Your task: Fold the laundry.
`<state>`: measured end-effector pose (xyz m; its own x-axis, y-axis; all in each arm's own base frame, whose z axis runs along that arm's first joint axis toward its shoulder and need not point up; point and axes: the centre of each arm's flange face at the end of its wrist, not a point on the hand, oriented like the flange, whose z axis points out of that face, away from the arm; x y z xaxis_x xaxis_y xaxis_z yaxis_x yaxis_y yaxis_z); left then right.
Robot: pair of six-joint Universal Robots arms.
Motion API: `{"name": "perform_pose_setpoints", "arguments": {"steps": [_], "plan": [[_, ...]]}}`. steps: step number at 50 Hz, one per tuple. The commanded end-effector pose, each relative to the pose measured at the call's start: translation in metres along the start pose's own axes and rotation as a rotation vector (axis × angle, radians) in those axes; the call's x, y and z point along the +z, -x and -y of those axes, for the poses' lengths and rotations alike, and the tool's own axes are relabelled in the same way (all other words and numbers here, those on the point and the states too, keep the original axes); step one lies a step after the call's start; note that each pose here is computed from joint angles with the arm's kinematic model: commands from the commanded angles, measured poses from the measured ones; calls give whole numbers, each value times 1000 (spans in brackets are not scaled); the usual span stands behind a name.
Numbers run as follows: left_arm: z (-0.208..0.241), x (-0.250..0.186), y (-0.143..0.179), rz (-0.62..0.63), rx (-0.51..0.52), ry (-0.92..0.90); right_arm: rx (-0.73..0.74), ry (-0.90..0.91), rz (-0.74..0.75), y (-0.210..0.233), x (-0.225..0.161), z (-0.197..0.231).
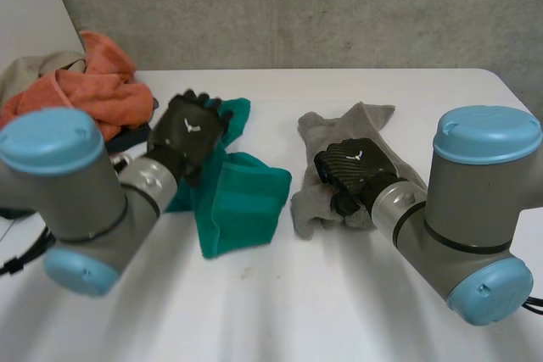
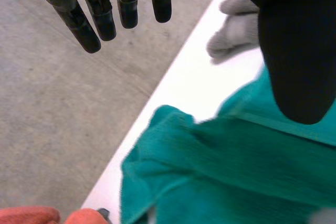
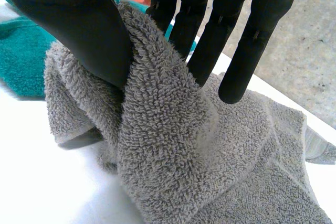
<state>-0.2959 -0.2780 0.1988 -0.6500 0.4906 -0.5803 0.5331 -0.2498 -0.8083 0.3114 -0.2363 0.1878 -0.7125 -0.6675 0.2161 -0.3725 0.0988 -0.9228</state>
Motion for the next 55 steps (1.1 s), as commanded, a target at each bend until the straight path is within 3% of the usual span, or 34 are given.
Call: {"name": "perform_pose_setpoints", "arguments": {"steps": [1,7,12,24,28,32,33,36,37,42,45,49,55], "plan": [[-11,41,17,-77,20,9,-4,-5,9,0,-1,1],[-38,60,24,-180,72,140,-1,6,4,-2,-3,-1],[-55,71,22,-280,44,219,2,12,-3,-6,-3,-4],[-69,88,11,-296,22,185,-10,19,-4,-11,-2,-9],[-56,95,34,-135,20,173,-21,17,-8,-12,-1,-8],[-42,101,83,148,-24,156,-24,16,-8,-12,-2,-8],[-32,100,110,258,-43,125,-24,17,-6,-12,-2,-8],[-11,92,152,397,-76,46,-26,14,-7,-12,-2,-7],[6,84,180,481,-95,-21,-25,12,-8,-12,-3,-7],[50,55,256,701,-112,-220,-25,10,-7,-12,-3,-6],[54,38,295,844,-102,-231,-26,10,-5,-11,-4,-5],[39,32,317,909,-88,-180,-27,10,1,-9,-4,-5],[-16,52,295,790,-104,3,-29,7,12,-6,-5,-4]]}}
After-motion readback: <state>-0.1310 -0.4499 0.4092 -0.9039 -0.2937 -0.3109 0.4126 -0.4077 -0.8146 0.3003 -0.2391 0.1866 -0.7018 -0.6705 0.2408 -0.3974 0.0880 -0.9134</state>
